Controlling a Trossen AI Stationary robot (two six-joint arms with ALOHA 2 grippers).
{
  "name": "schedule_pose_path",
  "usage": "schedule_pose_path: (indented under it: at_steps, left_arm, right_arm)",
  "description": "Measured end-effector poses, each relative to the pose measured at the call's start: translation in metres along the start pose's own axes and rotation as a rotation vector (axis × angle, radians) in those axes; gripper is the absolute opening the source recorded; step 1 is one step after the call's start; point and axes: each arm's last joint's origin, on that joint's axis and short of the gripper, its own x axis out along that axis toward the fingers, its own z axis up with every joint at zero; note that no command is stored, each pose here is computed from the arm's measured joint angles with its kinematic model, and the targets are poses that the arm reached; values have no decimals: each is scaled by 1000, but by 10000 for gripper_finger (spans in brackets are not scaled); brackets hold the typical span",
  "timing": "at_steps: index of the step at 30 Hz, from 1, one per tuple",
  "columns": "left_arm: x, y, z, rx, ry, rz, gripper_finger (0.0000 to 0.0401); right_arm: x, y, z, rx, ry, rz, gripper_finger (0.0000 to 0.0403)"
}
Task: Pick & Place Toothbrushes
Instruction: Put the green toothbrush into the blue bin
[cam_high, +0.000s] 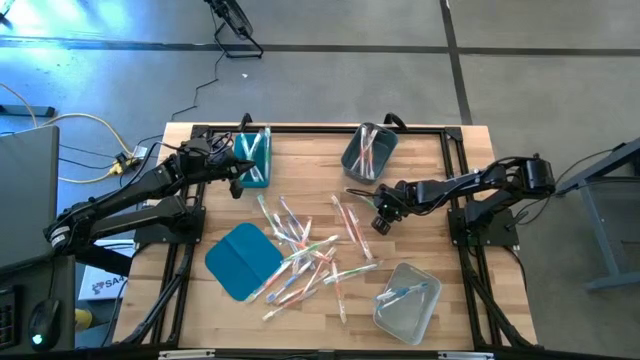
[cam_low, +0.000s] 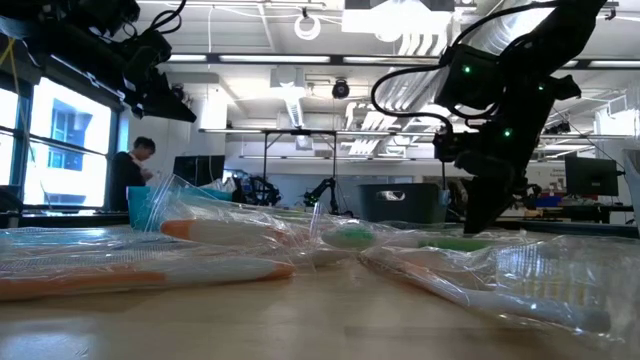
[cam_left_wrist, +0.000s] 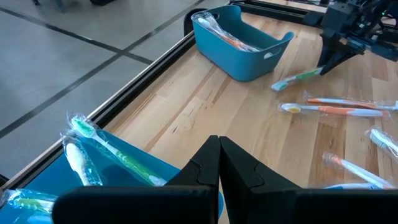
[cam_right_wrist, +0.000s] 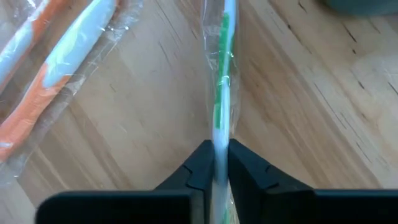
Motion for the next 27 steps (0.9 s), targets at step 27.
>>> schedule_pose_path:
  at_steps: [27]
  left_arm:
    - [0, 0, 0, 0, -2, 1, 1]
  right_arm:
    - [-73, -2, 20, -92, -353, 184, 15]
